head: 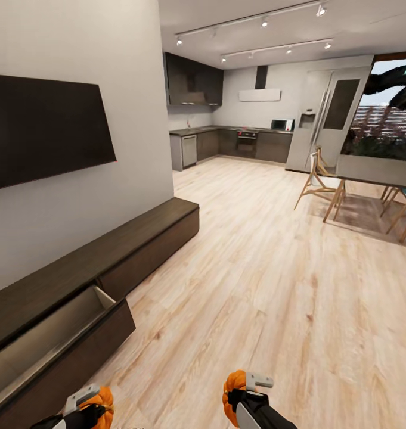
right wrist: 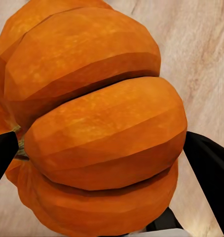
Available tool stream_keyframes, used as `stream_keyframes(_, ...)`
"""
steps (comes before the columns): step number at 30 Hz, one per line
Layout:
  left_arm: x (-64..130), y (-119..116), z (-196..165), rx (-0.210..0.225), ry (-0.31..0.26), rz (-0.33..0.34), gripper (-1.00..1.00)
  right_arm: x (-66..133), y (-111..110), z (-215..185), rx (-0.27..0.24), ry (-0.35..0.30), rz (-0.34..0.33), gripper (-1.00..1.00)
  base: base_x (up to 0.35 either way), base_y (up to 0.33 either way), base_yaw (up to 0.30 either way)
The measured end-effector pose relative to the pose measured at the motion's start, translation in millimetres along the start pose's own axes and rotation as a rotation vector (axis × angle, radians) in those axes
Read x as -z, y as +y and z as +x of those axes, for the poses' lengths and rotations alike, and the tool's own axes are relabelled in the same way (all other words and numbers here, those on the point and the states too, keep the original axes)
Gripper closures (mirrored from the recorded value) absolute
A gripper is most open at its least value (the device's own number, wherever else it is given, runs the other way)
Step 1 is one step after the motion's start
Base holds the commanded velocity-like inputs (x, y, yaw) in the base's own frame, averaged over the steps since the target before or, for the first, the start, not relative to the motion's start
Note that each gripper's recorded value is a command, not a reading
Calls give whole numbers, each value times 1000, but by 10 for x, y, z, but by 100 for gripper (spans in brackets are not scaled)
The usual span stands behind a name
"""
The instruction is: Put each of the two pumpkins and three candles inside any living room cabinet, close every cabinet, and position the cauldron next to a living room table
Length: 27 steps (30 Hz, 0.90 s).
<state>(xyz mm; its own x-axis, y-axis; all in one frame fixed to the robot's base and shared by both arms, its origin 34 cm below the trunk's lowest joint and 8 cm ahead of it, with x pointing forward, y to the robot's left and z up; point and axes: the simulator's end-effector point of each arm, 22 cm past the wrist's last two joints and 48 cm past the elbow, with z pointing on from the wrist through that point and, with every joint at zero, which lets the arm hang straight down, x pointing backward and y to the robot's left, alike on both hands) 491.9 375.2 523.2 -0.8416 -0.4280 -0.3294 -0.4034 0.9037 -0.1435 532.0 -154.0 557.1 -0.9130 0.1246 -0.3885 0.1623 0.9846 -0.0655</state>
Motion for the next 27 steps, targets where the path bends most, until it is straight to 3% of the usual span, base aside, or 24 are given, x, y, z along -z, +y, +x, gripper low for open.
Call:
stream_keyframes(9, -20, 4, 44, -1, 7, -2, 100, -15, 30, 49, -1, 11, -4, 100, 103, -14, 243)
stream_keyframes(27, -55, 29, 107, -1, 20, -8, 100, -55, 28, 119, 2, 27, -2, 100, 143, -126, 243)
